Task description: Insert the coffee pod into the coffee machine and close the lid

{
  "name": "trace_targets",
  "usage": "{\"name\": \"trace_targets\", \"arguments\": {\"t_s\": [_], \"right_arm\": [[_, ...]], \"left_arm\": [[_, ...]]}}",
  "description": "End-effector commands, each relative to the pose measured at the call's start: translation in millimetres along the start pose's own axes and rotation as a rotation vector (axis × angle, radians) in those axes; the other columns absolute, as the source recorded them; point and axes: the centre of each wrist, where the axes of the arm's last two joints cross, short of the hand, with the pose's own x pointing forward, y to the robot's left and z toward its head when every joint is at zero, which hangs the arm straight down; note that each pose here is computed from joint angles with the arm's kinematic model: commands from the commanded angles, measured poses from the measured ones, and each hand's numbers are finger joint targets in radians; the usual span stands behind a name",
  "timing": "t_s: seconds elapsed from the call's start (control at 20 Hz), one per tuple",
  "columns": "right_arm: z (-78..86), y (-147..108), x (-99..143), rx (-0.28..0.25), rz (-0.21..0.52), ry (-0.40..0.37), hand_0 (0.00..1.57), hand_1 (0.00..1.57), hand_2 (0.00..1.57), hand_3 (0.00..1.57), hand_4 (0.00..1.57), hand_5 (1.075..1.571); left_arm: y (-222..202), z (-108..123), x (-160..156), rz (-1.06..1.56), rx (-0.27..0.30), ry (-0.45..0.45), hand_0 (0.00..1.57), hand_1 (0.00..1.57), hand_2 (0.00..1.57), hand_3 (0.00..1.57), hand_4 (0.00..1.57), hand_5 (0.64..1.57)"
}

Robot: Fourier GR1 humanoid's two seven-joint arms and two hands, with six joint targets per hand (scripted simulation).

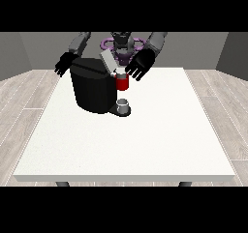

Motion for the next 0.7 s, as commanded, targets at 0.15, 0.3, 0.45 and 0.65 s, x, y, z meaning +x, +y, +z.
{"name": "trace_targets", "arguments": {"t_s": [0.15,0.3,0.45,0.65], "right_arm": [[2.3,9,-5,0.004,0.009,0.031,0.0,0.0,0.0,0.0,0.42,1.571],[7.7,31,16,0.041,0.021,0.004,0.0,0.0,0.0,0.0,0.35,1.571],[14.1,6,-13,-0.003,0.021,0.056,0.0,0.0,0.0,0.0,0.34,1.571],[21.5,4,-21,-0.028,0.019,0.096,0.0,0.0,0.0,0.0,0.38,1.571]], "left_arm": [[2,0,1,-0.094,-0.089,0.003,0.0,0.0,0.0,0.0,0.0,1.571],[3,11,-29,-0.095,-0.087,0.067,0.0,0.0,0.0,0.0,0.0,1.571],[2,5,-11,-0.084,-0.111,0.018,0.0,0.0,0.0,0.0,0.0,1.571],[-40,6,-8,-0.069,-0.151,0.016,0.0,0.0,0.0,0.0,0.0,1.571]]}}
